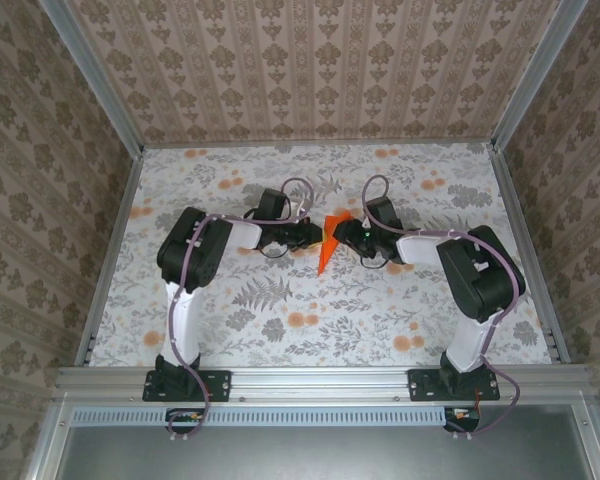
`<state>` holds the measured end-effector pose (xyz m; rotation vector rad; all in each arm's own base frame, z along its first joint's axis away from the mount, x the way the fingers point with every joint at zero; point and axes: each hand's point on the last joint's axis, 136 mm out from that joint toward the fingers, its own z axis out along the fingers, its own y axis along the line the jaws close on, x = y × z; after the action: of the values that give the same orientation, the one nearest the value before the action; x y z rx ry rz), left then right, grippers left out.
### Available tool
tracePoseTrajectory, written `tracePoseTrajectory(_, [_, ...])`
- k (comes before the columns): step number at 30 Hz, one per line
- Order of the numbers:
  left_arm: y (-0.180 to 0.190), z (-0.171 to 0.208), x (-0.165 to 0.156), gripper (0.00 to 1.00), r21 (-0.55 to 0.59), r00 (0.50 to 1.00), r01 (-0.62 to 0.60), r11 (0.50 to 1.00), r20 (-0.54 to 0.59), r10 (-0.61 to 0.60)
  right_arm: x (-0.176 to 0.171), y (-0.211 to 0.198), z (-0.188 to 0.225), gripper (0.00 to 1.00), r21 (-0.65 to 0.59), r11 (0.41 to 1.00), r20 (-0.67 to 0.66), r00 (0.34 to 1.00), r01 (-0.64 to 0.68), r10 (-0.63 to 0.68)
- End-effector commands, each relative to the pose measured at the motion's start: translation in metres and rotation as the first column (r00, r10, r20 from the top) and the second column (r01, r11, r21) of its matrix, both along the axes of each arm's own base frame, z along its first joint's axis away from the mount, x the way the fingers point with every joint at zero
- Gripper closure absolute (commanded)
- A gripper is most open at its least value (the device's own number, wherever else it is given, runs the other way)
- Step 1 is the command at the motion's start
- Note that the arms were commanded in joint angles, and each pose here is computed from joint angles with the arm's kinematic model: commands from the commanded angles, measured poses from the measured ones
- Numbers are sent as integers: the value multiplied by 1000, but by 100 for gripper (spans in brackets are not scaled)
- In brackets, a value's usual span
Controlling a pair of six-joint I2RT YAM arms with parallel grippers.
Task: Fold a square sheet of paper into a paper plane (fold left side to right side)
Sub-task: Fold the wing for the fifth time at the center of the table.
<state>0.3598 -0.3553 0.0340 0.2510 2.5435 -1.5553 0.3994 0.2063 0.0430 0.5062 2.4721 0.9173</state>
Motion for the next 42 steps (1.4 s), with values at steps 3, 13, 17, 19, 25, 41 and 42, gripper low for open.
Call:
tracePoseTrajectory(3, [-1, 3, 3, 92, -7, 999, 28, 1000, 24, -28, 10, 1, 18, 45, 44, 999, 34, 999, -2, 0])
tracePoseTrajectory(13, [-1, 2, 4, 92, -4, 999, 26, 1000, 30, -26, 28, 5, 6, 42, 29, 999, -12, 1000, 22, -21])
tracePoseTrajectory(17, [0, 1, 3, 92, -2, 999, 24, 1000, 26, -24, 30, 3, 3, 41, 11, 999, -22, 999, 35, -35])
tracePoseTrajectory(19, [0, 1, 3, 92, -2, 999, 24, 1000, 27, -24, 31, 3, 1, 41, 12, 999, -23, 999, 31, -31])
tracePoseTrajectory(25, [0, 2, 4, 92, -4, 999, 24, 1000, 29, -24, 34, 7, -2, 41, 16, 1000, -30, 999, 21, -21])
tracePoseTrajectory(41, [-1, 5, 5, 92, -9, 999, 28, 1000, 37, -27, 34, 6, -17, 41, -30, 1000, -84, 996, 9, -12])
tracePoseTrajectory(42, [-1, 6, 5, 92, -9, 999, 30, 999, 41, -30, 33, 5, -20, 41, -40, 999, -98, 995, 11, -14])
